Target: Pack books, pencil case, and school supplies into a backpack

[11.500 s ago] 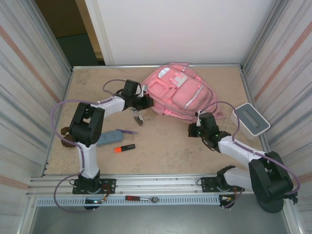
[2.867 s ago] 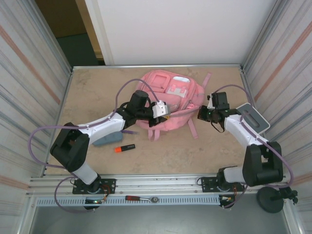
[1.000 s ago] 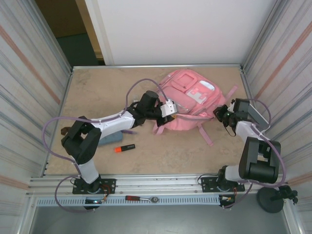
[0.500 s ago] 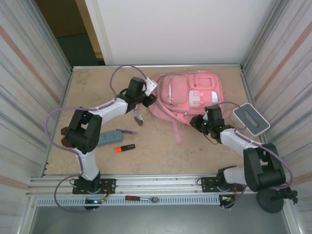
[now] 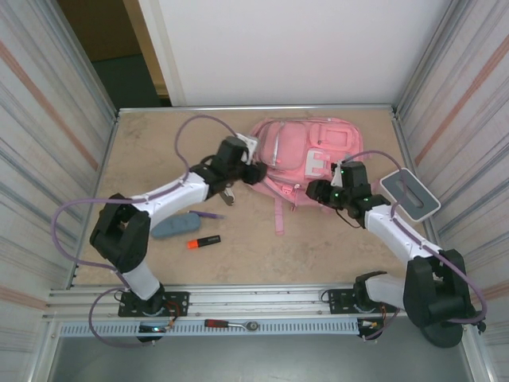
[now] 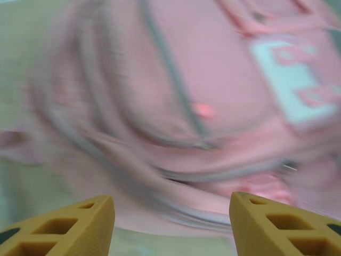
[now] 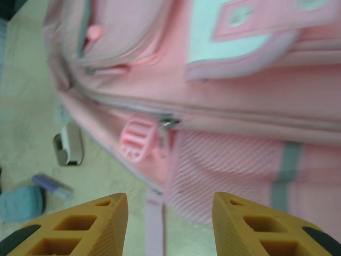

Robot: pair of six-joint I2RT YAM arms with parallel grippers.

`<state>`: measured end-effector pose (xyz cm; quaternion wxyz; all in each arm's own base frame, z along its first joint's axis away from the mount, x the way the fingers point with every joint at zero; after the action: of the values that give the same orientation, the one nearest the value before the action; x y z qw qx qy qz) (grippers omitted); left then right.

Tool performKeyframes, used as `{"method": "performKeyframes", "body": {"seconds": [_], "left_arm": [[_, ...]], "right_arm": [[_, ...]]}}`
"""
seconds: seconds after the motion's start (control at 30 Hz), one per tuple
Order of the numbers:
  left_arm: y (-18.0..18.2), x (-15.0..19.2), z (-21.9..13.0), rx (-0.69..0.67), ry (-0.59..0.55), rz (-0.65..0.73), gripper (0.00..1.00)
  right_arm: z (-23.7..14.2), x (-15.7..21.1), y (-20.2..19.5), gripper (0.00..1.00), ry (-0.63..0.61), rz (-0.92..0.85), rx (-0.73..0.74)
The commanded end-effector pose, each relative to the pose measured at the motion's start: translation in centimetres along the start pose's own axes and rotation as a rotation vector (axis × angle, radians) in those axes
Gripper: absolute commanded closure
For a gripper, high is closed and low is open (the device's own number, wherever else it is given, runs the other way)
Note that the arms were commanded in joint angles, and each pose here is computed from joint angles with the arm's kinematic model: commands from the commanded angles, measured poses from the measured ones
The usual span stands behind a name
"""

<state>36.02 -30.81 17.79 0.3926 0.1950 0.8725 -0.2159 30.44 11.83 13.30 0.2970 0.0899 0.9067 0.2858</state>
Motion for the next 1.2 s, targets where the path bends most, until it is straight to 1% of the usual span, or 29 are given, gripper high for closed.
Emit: {"method": "performKeyframes", "body": {"seconds": [0.0,0.1,0.17,0.2,0.3,0.43,0.57,0.7,0.87,0.93,1.0,1.17], "left_arm": [[-5.4,1.3,0.3,0.149,0.027,-0.048,0.42],[-8.9,2.5,1.5,0.224,0.086,-0.044,0.46],[-10.3,3.2,2.4,0.259,0.124,-0.062,0.51],[-10.6,3.6,2.9,0.261,0.138,-0.078,0.53],[-10.7,4.4,4.5,0.241,0.18,-0.108,0.65],[-10.6,4.9,6.3,0.21,0.214,-0.101,0.7],[-10.3,5.4,8.0,0.181,0.241,-0.091,0.69],[-8.8,5.8,9.1,0.11,0.247,-0.119,0.68],[-7.2,5.9,10.0,0.036,0.241,-0.11,0.61],[-7.1,5.4,9.9,0.03,0.231,-0.102,0.59],[-6.8,6.3,10.8,0.013,0.247,-0.096,0.58],[-7.5,6.8,11.9,0.06,0.27,-0.091,0.57]], "right_arm": [[0.6,-0.4,-1.5,0.58,0.029,0.054,0.009],[1.6,0.0,-2.9,0.62,0.054,0.108,0.033],[2.0,0.6,-3.8,0.64,0.067,0.132,0.051],[2.1,0.9,-4.1,0.65,0.068,0.143,0.054],[2.2,1.7,-4.9,0.66,0.061,0.162,0.064],[1.7,2.2,-5.6,0.66,0.044,0.154,0.085],[1.2,2.4,-5.8,0.66,0.031,0.137,0.095],[0.9,2.5,-6.1,0.66,0.032,0.128,0.116],[1.4,3.1,-6.7,0.65,0.068,0.133,0.134],[1.7,3.3,-7.1,0.66,0.078,0.136,0.144],[1.9,3.5,-7.4,0.66,0.093,0.139,0.152],[2.4,4.0,-7.8,0.7,0.116,0.152,0.155]]}}
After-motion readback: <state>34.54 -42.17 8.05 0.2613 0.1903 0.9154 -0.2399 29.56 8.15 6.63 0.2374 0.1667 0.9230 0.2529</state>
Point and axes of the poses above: each hand's point on the last joint's axis, 136 mm out from that joint toward the fingers, its own z axis out along the fingers, its own y axis along the line the jaws close on, x = y × z, the point moved 2 cm from there along -z, back along the fingers, and after that the axes turned 2 degrees about -z, right-handed, at the moved point
